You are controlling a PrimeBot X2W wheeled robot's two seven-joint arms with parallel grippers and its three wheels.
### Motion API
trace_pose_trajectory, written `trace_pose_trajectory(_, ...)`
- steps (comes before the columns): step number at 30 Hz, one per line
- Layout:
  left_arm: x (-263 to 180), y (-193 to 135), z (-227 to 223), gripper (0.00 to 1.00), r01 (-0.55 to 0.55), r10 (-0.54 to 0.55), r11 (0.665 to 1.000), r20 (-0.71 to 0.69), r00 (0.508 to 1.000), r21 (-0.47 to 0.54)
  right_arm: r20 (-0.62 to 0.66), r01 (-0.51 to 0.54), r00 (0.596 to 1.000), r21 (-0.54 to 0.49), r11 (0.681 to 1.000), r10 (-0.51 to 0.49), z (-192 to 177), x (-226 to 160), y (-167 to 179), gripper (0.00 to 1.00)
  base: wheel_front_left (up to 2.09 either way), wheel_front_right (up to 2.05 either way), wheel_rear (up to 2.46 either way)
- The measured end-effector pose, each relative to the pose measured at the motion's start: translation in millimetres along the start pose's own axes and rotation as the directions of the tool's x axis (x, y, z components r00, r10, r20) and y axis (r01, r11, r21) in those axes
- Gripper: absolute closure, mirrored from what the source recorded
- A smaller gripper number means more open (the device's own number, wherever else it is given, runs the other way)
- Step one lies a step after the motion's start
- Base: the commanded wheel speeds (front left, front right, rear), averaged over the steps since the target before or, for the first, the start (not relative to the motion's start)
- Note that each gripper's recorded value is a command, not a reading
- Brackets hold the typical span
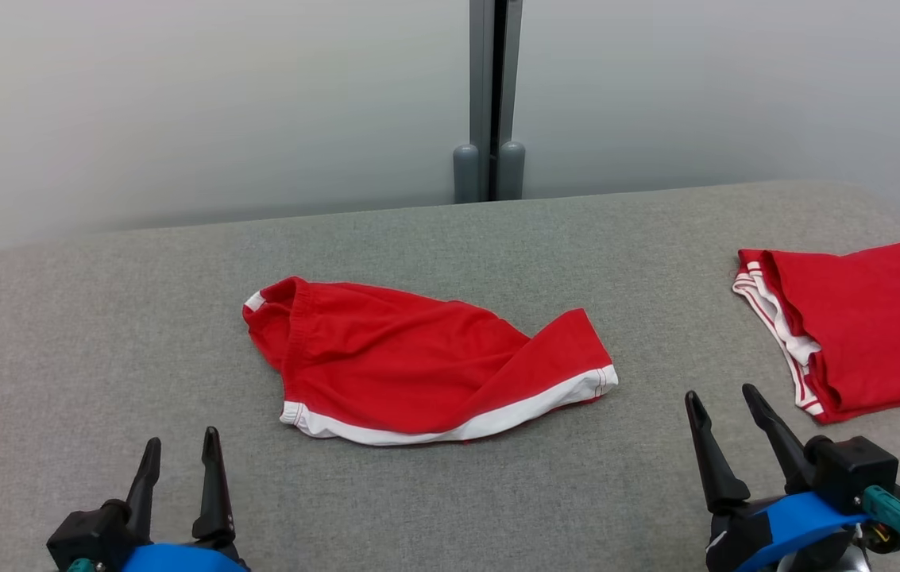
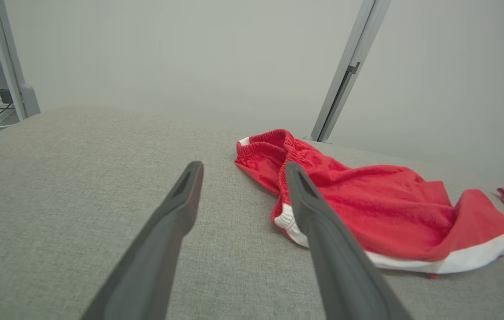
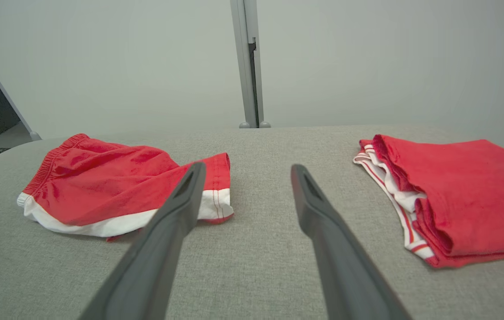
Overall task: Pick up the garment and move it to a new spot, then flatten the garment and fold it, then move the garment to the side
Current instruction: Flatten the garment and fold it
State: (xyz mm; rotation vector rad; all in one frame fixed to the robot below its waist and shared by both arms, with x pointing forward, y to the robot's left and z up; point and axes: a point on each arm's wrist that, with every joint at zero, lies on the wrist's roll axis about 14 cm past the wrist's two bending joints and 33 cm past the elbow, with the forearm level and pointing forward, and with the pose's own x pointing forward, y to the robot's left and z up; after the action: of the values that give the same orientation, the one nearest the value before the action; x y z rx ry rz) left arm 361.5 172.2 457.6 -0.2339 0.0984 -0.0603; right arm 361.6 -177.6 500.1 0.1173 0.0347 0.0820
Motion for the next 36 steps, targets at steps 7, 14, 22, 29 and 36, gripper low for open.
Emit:
trace_pose_trajectory(7,21.7,-14.0,-10.6,0.00,0.038,-0.039,0.999,-0.073,0.997,-0.002,-0.023,-0.024,0.999,0.000,1.000,0.024,-7.0,8.6,7.3,0.00,0.00,0.00,0.00)
trace_pose_trajectory(14,43.0,-24.9,-59.0,0.00,0.058,-0.064,0.998,-0.276,0.959,-0.032,-0.031,-0.047,0.998,0.002,0.999,0.047,-8.9,20.2,13.7,0.00,0.00,0.00,0.00)
trace_pose_trajectory(22,61.2,-25.9,-92.2,0.00,0.038,-0.047,0.999,-0.384,0.922,-0.030,-0.056,-0.065,0.996,0.001,0.998,0.065,-13.5,35.7,13.1,0.00,0.00,0.00,0.00)
trace_pose_trajectory(29,68.5,-29.5,-99.4,0.40,0.041,-0.060,0.998,-0.393,0.917,-0.055,-0.076,-0.059,0.995,0.014,0.998,0.060,-22.0,39.4,10.6,0.00,0.00,0.00,0.00)
trace_pose_trajectory(36,74.1,-37.1,-100.3,1.00,0.059,-0.085,0.995,-0.381,0.921,-0.080,-0.212,-0.058,0.975,0.033,0.998,0.064,-50.8,44.3,9.6,0.00,0.00,0.00,0.00)
